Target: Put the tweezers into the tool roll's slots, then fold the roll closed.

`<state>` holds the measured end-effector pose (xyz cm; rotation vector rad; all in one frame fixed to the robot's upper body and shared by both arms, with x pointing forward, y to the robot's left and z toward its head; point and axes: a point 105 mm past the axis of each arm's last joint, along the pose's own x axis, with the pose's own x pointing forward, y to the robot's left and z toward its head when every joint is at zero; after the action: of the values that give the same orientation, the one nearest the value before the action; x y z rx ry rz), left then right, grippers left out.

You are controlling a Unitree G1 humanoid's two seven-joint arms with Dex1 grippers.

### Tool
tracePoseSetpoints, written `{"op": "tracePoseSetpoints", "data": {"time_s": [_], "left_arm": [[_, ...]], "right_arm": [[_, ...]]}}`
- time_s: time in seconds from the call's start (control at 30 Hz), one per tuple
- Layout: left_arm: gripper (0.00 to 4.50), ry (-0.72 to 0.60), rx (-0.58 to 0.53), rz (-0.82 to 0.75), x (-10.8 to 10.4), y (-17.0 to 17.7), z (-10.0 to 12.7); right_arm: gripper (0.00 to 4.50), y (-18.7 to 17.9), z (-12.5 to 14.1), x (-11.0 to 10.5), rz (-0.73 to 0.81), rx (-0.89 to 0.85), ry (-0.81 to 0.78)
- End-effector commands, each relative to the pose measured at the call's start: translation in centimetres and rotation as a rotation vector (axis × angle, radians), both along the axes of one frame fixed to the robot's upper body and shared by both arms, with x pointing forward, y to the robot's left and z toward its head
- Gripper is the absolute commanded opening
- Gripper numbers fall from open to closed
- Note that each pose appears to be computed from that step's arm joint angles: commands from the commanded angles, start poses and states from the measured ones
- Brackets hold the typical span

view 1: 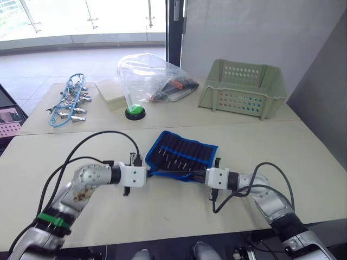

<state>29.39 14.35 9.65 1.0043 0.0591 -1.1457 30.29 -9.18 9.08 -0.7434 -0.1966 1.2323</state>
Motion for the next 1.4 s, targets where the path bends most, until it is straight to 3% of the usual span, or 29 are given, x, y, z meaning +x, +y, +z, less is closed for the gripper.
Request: {"op": "tracePoseSetpoints", "data": {"time_s": [0.03,0.17,0.3,0.6,0.73,0.97,1.1,1.13,1.4], "left_arm": [[0.03,0.016,-0.004,0.087,-0.7,1.6,1.0],[0.03,0.078,-0.061,0.112,-2.1,1.4,1.0],[0.03,0.070,-0.072,0.182,-1.0,1.9,1.1],[0.03,0.094,-0.164,0.269,2.3,1.3,2.4],[0.03,0.232,-0.216,0.302,3.9,-0.2,2.1],[0.03,0.283,-0.273,0.330,5.1,-1.2,2.7],[1.24,0.289,-0.314,0.360,5.5,-0.8,3.2],[1.59,0.277,-0.319,0.366,5.6,-0.7,3.5],[4.21,0.138,-0.570,0.378,5.5,1.3,9.0]], "right_arm": [[0.00,-2.2,0.1,-1.0,0.008,0.014,0.071],[0.00,-2.8,0.1,-2.2,0.044,0.027,0.123],[0.00,-2.7,0.3,-2.2,0.048,0.050,0.149],[0.00,-3.9,1.1,0.6,-0.088,0.095,0.161],[0.00,-4.7,0.7,2.3,-0.175,0.100,0.173],[0.00,-4.8,1.3,3.6,-0.236,0.176,0.182],[0.00,-5.1,2.3,4.2,-0.268,0.238,0.164],[0.60,-5.3,2.5,4.4,-0.279,0.246,0.155],[3.24,-7.7,5.5,5.3,-0.416,0.437,0.071]]}}
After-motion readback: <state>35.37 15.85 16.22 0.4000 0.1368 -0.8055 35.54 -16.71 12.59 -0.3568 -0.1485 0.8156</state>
